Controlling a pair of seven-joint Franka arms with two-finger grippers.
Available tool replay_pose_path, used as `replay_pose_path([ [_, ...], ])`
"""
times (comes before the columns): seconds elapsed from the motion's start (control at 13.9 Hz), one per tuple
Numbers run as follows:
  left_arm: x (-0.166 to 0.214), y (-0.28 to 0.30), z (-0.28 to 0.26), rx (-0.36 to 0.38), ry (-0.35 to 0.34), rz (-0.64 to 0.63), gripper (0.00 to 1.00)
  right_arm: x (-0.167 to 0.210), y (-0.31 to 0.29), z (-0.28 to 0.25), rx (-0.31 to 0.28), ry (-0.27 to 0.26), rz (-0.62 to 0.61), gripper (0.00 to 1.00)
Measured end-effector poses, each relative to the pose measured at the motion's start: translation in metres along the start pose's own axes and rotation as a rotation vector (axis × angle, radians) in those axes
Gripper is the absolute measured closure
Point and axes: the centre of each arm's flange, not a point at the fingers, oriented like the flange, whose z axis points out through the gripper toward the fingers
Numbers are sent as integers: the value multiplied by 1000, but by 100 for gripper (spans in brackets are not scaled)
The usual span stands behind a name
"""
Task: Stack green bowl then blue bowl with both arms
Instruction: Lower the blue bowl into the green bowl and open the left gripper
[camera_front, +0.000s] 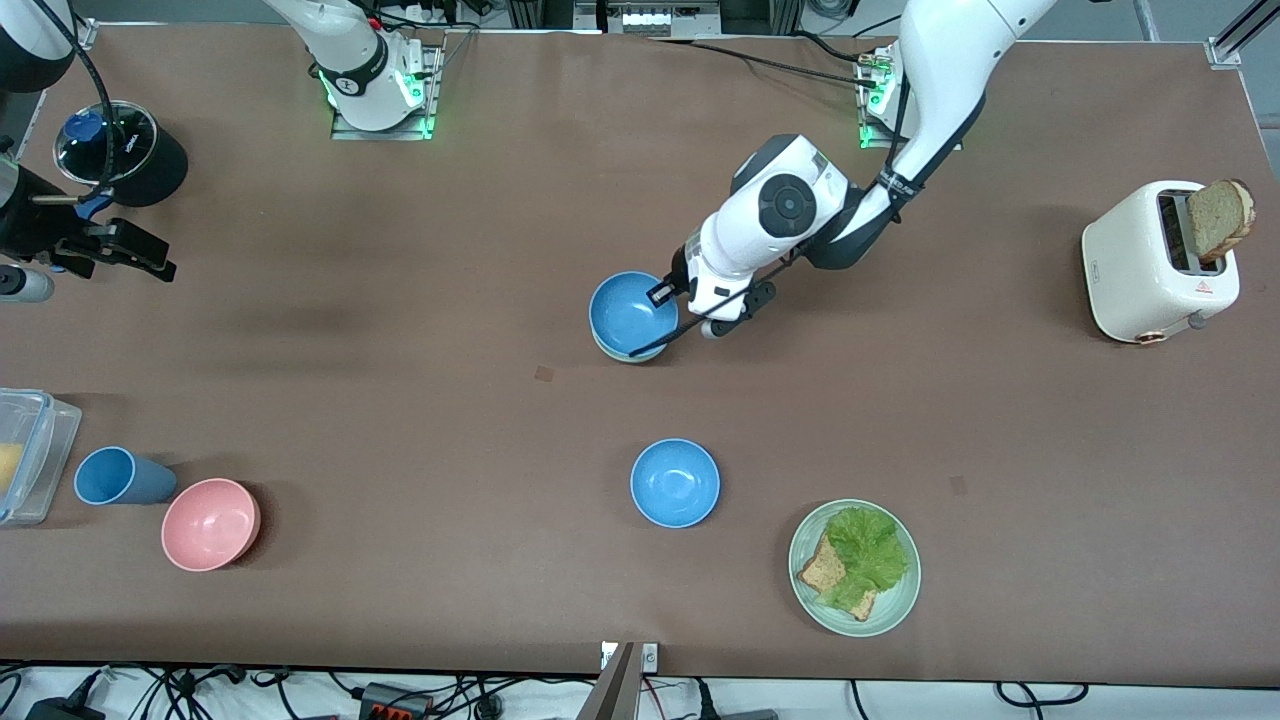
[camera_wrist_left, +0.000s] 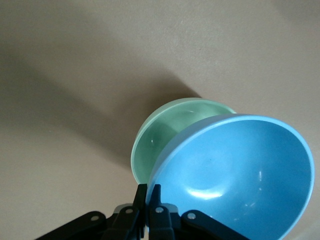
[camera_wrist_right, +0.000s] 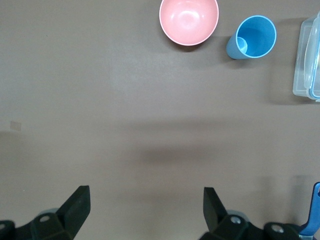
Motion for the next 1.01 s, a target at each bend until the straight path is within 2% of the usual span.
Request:
replay_pose_path([
  [0.72,10,-3,8,-8,23,-13,95,0,0,0,0,0,0,0],
  [0.86,12,-4,10,-8,23,-15,92,0,0,0,-1,0,0,0],
  [1.01,17,-4,8,-12,27,-22,75,0,0,0,-1,0,0,0],
])
